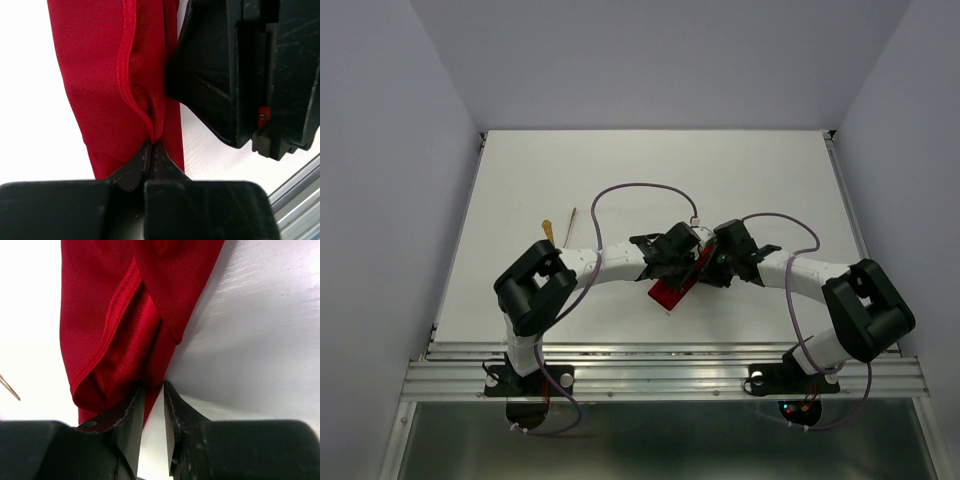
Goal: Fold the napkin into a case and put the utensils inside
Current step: Smooth out the smaller rectangle-folded napkin at the center of the board.
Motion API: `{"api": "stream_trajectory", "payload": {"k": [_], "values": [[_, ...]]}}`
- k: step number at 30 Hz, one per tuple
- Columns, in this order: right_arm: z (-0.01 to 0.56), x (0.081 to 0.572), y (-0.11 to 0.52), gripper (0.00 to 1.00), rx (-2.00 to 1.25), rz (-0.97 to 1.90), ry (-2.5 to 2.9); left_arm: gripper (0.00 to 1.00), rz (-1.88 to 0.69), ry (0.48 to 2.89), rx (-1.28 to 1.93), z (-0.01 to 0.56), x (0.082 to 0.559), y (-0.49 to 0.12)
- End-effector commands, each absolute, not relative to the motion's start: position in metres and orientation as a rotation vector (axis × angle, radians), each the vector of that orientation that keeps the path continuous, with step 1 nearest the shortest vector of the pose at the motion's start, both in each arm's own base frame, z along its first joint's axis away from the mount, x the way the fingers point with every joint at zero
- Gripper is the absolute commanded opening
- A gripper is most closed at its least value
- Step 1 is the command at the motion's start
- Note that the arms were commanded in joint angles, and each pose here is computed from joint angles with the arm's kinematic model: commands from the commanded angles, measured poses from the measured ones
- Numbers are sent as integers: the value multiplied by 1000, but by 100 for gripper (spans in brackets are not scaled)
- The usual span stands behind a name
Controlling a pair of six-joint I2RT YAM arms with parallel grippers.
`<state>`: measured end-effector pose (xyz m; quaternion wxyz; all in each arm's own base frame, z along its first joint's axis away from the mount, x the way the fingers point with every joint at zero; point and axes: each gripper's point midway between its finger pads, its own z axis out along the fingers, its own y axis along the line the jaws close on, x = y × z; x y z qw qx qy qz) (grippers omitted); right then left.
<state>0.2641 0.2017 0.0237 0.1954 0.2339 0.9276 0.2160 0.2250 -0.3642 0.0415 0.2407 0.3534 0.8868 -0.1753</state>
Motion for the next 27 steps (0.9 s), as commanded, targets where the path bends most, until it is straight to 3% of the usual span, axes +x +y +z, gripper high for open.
{"api": "stream_trajectory", "payload": {"k": [1, 6, 8, 12, 27], "values": [[28, 270, 204, 28, 651, 611, 2557, 0, -531, 2393, 950, 55, 227, -368], [26, 273, 206, 26, 633, 622, 2541, 0, -541, 2400, 963, 54, 225, -369], [25, 277, 203, 21, 637, 596, 2523, 0, -552, 2400, 972, 54, 224, -370], [22, 281, 201, 1, 623, 569, 2520, 0, -571, 2412, 984, 54, 220, -372], [31, 293, 205, 1, 623, 573, 2490, 0, -681, 2432, 973, 59, 215, -392]]}}
